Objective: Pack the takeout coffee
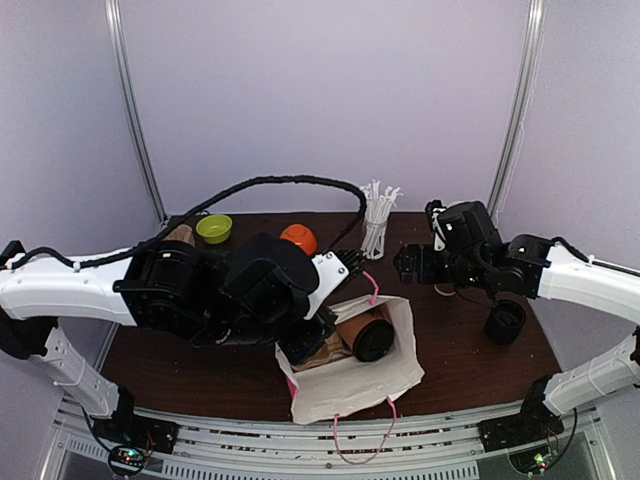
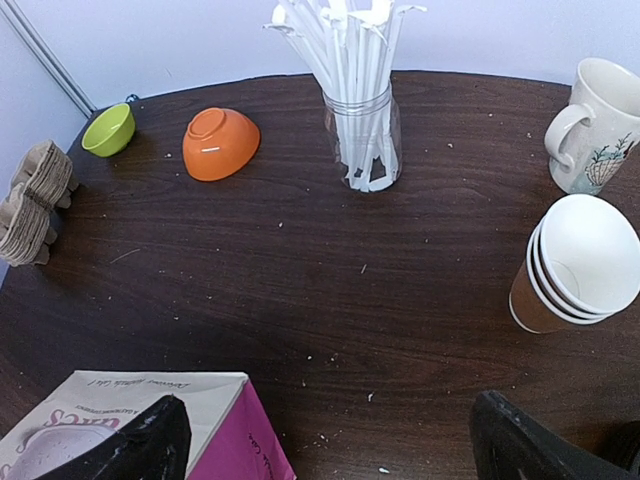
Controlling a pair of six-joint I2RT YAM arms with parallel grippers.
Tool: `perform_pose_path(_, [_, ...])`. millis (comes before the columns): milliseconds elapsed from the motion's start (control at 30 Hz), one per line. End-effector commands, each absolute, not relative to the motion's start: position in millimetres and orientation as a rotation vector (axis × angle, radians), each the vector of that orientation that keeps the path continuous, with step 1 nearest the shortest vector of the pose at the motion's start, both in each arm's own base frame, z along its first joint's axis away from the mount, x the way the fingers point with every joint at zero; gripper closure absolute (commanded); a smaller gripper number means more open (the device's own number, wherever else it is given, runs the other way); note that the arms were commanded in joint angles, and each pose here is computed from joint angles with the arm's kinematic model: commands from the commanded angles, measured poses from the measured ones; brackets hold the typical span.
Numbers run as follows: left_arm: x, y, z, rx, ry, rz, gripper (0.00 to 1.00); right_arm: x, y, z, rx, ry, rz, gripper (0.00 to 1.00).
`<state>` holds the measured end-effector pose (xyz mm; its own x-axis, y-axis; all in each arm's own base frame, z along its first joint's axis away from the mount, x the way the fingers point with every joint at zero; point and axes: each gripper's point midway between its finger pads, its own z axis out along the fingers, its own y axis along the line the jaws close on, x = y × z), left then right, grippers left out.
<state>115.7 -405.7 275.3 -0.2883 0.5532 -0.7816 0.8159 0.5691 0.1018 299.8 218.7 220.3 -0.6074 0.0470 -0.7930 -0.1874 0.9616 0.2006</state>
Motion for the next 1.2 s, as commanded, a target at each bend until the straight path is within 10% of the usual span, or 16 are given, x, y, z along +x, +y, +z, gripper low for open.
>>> perform_pose_path(0, [112.5, -414.2, 291.9, 1.035, 1.962, -0.46, 1.0, 299.6, 211.8, 220.3, -0.067, 2.185, 0.327, 0.0])
perform_pose_path(1167, [217.2, -406.2, 278.9, 0.619, 2.352, -0.774, 1.0, 273.2, 218.6, 354.8, -0.385, 2.014, 0.497, 0.02])
